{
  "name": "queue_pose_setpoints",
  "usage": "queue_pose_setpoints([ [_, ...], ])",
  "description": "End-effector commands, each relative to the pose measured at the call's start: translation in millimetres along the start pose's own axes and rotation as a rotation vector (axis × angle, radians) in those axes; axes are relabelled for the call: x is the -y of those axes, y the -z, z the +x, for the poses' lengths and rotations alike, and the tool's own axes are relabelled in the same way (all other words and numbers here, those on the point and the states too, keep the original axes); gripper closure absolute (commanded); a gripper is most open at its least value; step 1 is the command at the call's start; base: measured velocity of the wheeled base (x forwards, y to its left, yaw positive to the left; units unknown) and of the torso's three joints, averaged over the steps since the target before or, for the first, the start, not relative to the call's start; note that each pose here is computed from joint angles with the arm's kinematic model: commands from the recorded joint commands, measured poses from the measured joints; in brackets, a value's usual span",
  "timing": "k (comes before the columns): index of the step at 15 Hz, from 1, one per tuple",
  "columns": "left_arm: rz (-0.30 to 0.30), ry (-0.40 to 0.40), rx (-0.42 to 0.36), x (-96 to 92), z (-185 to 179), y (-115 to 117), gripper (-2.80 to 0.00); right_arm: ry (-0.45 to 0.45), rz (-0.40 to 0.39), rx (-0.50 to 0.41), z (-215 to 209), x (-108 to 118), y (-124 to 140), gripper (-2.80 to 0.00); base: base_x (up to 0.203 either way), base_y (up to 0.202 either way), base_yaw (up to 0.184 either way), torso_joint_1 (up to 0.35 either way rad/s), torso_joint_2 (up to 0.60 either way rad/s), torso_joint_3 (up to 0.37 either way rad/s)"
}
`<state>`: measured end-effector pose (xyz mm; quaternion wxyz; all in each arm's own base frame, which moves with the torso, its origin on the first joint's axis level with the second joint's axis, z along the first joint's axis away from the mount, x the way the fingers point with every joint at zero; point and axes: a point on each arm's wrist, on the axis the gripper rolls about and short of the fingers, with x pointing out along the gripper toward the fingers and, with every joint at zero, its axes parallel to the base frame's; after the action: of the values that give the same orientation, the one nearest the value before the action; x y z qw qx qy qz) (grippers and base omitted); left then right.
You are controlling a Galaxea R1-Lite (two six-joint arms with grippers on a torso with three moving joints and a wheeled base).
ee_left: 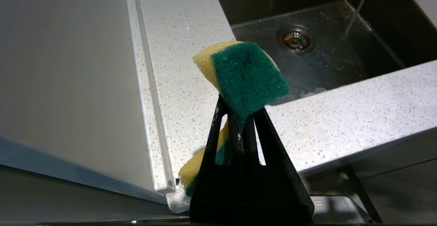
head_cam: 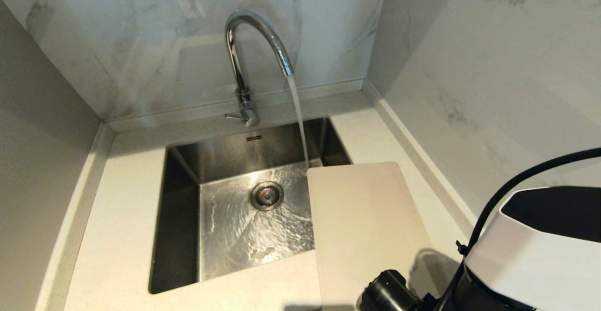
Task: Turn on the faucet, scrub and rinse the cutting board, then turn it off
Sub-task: Pick up the cutting board
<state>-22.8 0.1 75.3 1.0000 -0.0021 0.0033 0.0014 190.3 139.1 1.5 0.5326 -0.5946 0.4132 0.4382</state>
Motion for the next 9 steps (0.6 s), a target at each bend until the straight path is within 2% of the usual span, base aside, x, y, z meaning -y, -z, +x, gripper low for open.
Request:
queue_pose_setpoints([
  [1,0.0,0.0,0.0,0.0,0.0,0.0,0.0,0.001,-0.009,-0.001,8.3,-4.9,0.4,-2.8,0.0,0.0,0.0,0.0,0.0,0.0],
  [8,0.0,0.0,0.0,0.0,0.0,0.0,0.0,0.031,-0.009,-0.011,13.1,-7.4,0.3,-2.8,0.0,0.0,0.0,0.0,0.0,0.0],
  [9,-0.002,-0.002,0.002,0.0,0.0,-0.2,0.0,0.031,-0.009,-0.011,13.0,-7.5,0.2,0.0,0.0,0.0,0.0,0.0,0.0,0.0],
])
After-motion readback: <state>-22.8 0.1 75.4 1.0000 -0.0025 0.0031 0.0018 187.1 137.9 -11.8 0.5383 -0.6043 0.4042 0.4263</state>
